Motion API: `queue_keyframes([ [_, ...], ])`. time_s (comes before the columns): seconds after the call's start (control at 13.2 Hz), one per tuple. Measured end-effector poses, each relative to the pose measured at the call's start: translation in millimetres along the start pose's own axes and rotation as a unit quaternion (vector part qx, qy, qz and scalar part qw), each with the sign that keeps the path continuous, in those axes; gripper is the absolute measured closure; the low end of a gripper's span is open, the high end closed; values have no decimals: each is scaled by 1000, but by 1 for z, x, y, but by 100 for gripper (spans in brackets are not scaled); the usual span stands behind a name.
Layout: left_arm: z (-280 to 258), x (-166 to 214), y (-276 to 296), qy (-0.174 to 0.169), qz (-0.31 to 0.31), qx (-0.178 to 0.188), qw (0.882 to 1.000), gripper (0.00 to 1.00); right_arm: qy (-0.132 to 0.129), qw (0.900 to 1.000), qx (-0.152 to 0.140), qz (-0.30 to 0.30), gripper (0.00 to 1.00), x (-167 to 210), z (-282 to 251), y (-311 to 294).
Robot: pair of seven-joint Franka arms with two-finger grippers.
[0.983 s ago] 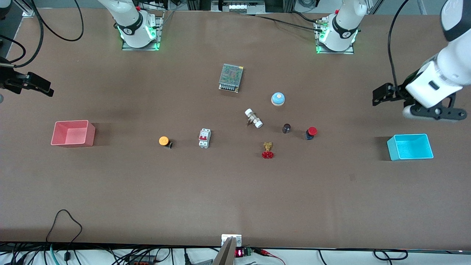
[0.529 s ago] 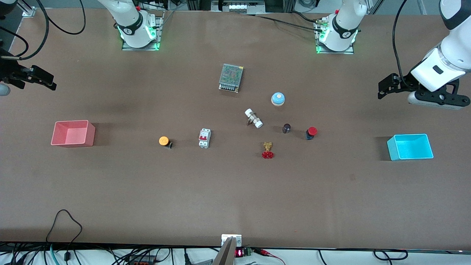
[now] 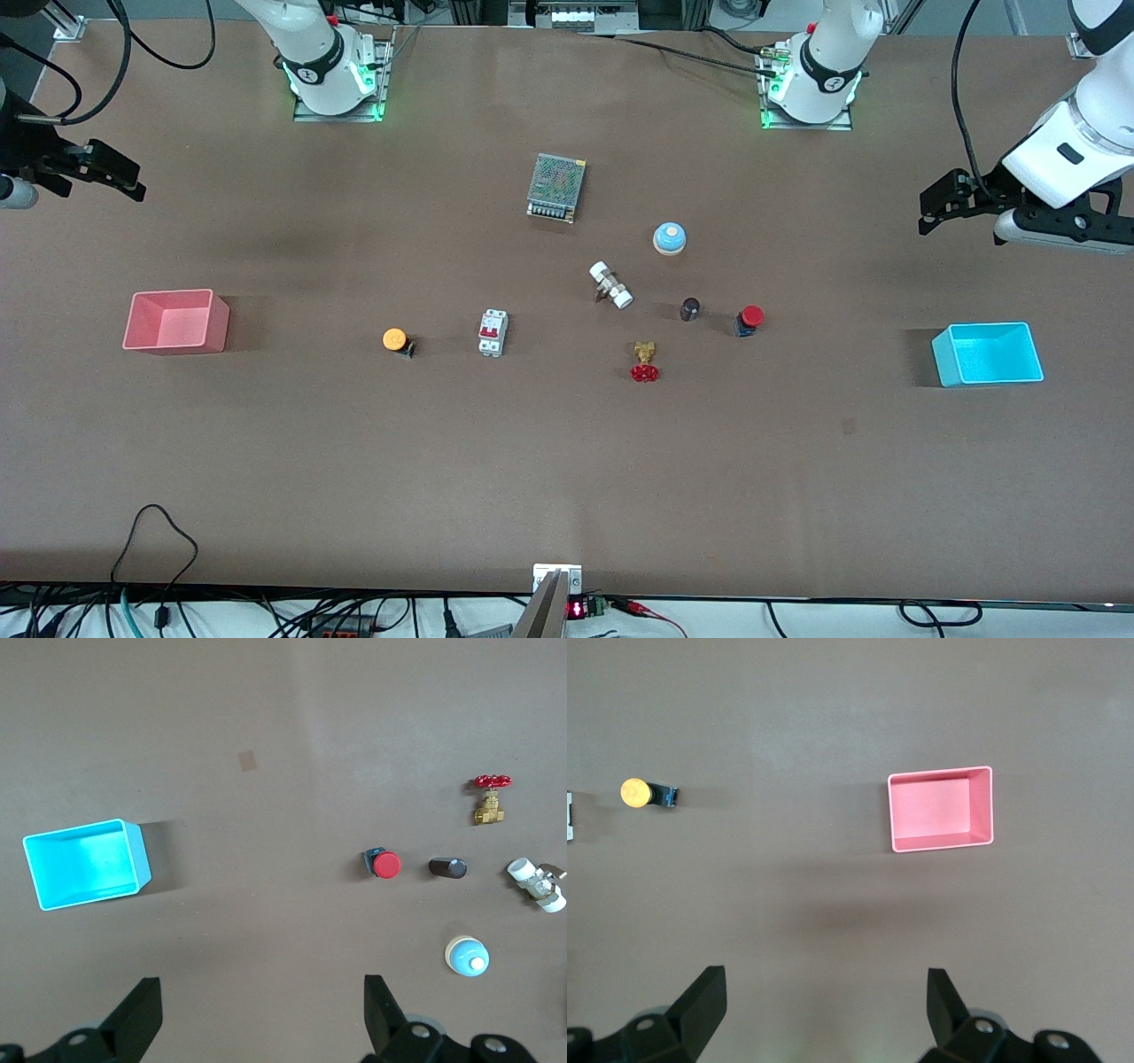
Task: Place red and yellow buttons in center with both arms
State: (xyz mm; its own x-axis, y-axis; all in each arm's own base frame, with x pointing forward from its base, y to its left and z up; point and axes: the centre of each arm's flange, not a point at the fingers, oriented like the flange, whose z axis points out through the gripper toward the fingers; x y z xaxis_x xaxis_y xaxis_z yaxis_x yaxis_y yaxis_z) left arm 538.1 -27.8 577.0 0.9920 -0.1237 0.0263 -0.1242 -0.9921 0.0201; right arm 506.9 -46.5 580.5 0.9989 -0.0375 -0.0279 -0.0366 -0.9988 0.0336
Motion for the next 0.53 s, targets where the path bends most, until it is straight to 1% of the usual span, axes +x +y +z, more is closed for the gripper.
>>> queue_keyframes([
  [0.23,-9,4,1,-9,-1,2,1000,0,2,1000,0,0,0,-2,-3,0],
  [0.53,-8,8,1,-12,-3,2,1000,0,5,1000,0,0,0,-4,-6,0],
])
